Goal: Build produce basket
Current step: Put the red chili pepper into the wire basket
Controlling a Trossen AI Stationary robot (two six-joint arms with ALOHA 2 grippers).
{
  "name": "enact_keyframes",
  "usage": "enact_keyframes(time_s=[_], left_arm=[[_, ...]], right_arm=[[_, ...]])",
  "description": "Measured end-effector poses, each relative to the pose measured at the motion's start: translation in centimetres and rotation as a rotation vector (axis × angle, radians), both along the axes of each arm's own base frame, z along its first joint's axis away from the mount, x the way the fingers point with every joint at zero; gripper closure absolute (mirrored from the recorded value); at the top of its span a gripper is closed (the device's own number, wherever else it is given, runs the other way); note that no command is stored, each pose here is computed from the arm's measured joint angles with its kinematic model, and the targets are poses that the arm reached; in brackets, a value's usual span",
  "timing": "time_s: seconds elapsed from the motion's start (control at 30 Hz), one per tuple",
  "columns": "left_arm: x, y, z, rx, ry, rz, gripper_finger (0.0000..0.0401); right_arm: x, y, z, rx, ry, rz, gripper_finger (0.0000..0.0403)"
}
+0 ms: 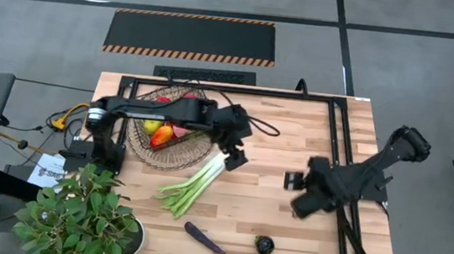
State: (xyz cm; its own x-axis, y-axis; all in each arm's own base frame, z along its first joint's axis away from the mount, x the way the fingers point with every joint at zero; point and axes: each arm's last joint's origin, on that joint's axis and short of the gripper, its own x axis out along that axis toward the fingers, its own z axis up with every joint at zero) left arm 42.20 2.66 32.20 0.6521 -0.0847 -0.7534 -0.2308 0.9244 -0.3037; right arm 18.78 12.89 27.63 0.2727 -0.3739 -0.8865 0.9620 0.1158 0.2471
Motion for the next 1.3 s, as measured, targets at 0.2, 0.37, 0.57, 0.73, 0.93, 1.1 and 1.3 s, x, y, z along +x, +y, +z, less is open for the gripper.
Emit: enact_keyframes(time_s=[0.2,0.37,0.57,0.73,0.93,1.1,1.3], left_arm=[[-3.7,-2.4,4.7,0.012,-0.057,0.001,0.0108],[-6.5,-4.5,8.1,0.082,-0.154,0.04,0.0108],[-8.3,-6.4,9.6,0.096,-0.189,0.055,0.0108],[-9.0,-7.9,9.6,0.096,-0.165,0.028,0.0108],[-9.6,-9.2,9.4,0.135,-0.138,0.031,0.0108],[-9.7,-9.7,9.4,0.162,-0.139,0.04,0.0108],[-9.7,-9.6,9.4,0.177,-0.141,0.053,0.0108]], right_arm=[[0.1,-4.5,-0.1,-0.039,0.237,-0.181,0.0148],[1.5,-8.4,-3.2,-0.066,0.329,-0.263,0.0148],[1.1,-12.3,-5.3,0.008,0.51,-0.31,0.0148],[0.7,-12.5,-7.6,0.115,0.504,-0.35,0.0148],[-0.6,-12.0,-10.8,0.188,0.494,-0.458,0.0148],[-1.5,-11.3,-11.7,0.186,0.501,-0.534,0.0148],[-1.5,-11.2,-14.2,0.258,0.381,-0.517,0.0148]])
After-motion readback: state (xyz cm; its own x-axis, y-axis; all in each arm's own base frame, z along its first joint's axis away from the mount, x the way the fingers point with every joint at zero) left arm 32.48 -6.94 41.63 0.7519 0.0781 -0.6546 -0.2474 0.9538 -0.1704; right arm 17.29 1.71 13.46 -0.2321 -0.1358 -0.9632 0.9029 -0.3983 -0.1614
